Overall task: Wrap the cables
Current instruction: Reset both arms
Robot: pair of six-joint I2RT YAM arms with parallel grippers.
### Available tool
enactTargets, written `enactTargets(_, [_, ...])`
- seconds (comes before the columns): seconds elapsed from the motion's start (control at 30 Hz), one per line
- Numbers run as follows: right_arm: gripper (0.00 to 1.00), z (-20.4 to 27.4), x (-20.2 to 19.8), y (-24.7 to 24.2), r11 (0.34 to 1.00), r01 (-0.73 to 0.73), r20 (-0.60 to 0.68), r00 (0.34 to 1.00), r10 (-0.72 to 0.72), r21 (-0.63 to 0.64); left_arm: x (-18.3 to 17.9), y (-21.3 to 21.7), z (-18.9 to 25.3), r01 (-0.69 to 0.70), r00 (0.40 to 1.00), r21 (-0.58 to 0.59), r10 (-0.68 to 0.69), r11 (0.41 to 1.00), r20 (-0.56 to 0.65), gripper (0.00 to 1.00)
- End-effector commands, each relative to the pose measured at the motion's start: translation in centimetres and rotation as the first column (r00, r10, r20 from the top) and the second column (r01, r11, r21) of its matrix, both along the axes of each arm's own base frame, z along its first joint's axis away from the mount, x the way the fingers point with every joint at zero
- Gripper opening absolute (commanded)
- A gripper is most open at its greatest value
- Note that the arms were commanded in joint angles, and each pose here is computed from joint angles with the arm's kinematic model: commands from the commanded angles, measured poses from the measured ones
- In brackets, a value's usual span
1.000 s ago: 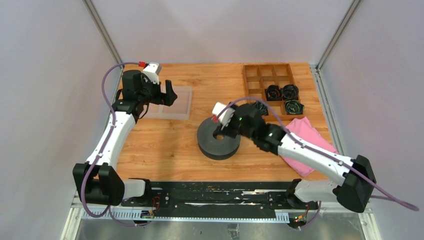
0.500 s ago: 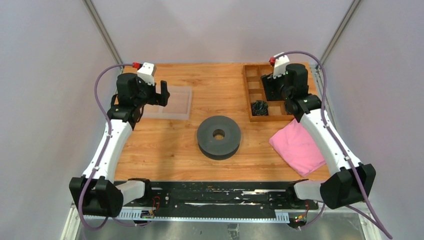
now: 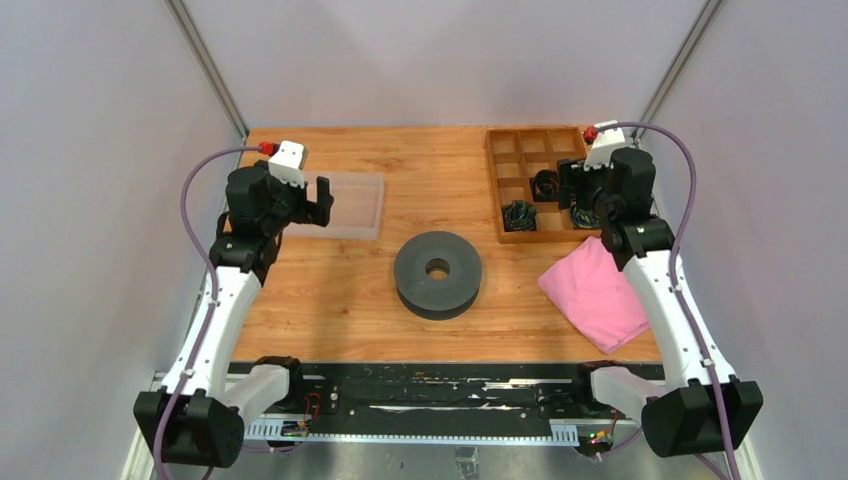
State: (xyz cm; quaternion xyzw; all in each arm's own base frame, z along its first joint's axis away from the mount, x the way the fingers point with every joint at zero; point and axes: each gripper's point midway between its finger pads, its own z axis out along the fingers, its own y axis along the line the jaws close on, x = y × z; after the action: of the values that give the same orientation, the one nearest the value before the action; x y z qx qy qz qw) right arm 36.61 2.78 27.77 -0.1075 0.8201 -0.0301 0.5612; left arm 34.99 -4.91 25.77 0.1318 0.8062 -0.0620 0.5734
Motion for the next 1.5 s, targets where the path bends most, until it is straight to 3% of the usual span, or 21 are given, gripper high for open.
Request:
enactTargets(0.0, [0.8,0.3,-0.6,-0.7,0.999,0.036,0.032,0.999,-0.037,0.029,-0.5,1.8,2.4,-0.083,0.989,0.03,0.079,0.996,0.126,0.98])
enactTargets(0.13, [0.8,-0.1,-1.8,-1.1,0.998,0.05,0.04,0.998,-0.052,0.04,-1.6,2.4,3.7,-0.12,0.967,0.003,0.116,0.993,0.228,0.98])
enactTargets(0.27, [0.8,0.3,-2.5,-1.5,0.998,0.047,0.046,0.998,-0.05,0.048,-2.4,1.3,3.8,-0.066,0.972,-0.021,0.068,0.998,0.226,0.98])
enactTargets(0.5, [0.81,0.9,-4.2,-1.5,0.999,-0.027,0.108,0.994,0.024,0.032,-2.7,2.4,3.5,-0.125,0.956,-0.031,0.129,0.992,0.263,0.98])
enactTargets(0.7, [0.83,0.9,-4.9,-2.1,1.0,-0.013,0.139,0.99,0.015,-0.009,-4.3,1.7,4.3,-0.074,0.945,-0.02,0.076,0.997,0.319,0.98])
enactTargets(1.47, [0.83,1.3,-5.4,-2.9,0.997,0.008,0.168,0.986,0.005,-0.072,-5.4,2.3,4.8,-0.111,0.952,-0.018,0.111,0.994,0.287,0.98])
